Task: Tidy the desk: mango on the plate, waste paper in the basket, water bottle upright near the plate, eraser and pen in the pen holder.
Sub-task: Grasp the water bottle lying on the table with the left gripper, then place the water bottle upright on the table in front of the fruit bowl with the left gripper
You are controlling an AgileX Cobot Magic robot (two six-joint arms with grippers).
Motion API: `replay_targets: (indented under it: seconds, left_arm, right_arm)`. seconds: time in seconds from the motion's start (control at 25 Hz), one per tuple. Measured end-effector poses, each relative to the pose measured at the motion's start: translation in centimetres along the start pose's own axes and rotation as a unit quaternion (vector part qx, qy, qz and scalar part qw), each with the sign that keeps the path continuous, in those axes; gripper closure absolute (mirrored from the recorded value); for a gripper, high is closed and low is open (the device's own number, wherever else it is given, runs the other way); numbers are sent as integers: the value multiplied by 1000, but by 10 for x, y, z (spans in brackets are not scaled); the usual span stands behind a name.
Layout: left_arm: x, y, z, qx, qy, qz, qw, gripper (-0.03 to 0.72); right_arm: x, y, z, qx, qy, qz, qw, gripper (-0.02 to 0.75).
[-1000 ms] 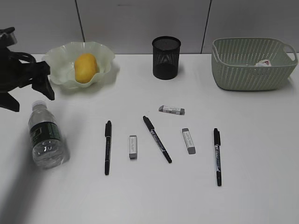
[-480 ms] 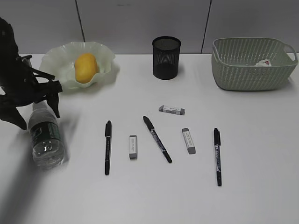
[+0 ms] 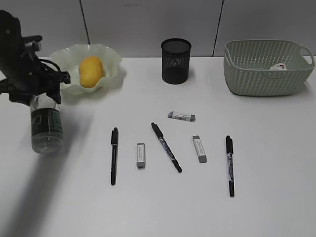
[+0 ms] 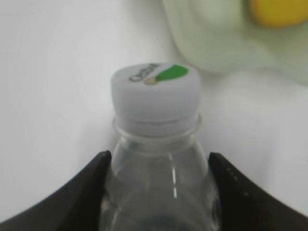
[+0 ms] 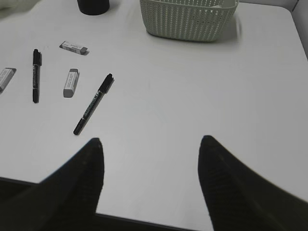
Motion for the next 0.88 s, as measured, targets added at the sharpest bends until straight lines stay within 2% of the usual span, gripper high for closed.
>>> replay_targets:
  seconds: [0.12,0.2,0.32,0.4,0.48,0.56,0.6,0.76,0.8,0.88]
  left_arm:
    - [2,16,-33,-83,-18,46,995,244]
    - [1,19,-55,-148,-50,78,985,244]
    - [-7,8,-74,-235,-129,114,957,244]
    - [-11,-4,-78,-279,-181,131,934,244]
    - [-10,-15,-75,-305,-215,137,918,244]
    - [-4,-23,-73,-328,-222,145,907,244]
    - [-1,-24,-74,-345,-216,165,898,244]
    - [-4,-21,-84,-413,-207,227,858,244]
    - [-6,-18,-88,-430,-210,231,847,244]
    - [-8,-14,-90,-451,-216,231,835,244]
  right_arm:
    - [0,0,0,0,0,1,1000,249]
    - [0,0,0,0,0,1,1000,249]
    - [0,0,0,0,-1,1,1000,249]
    - [0,0,0,0,-1,1,1000,249]
    - [-1,0,0,0,-1,1,1000,249]
    - [-1,0,0,0,-2,0,1000,249]
    - [-1,0,0,0,-2,0,1000,249]
    - [-2,0,0,0,-5,-2,1000,249]
    - [-2,0,0,0,-5,-2,1000,249]
    - [-2,0,0,0,-5,-2,1000,249]
Point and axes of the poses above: a point on each arm's last joint axis where the gripper is mounted, z pointing out along that axis toward the gripper, x along the wrist's bending axis when the last joint is at zero, y = z × x, the point moved 8 cm from there along z, pointing out along that axis toward the gripper, and after that the axes turned 6 degrees about -z, right-handed, at the moved point
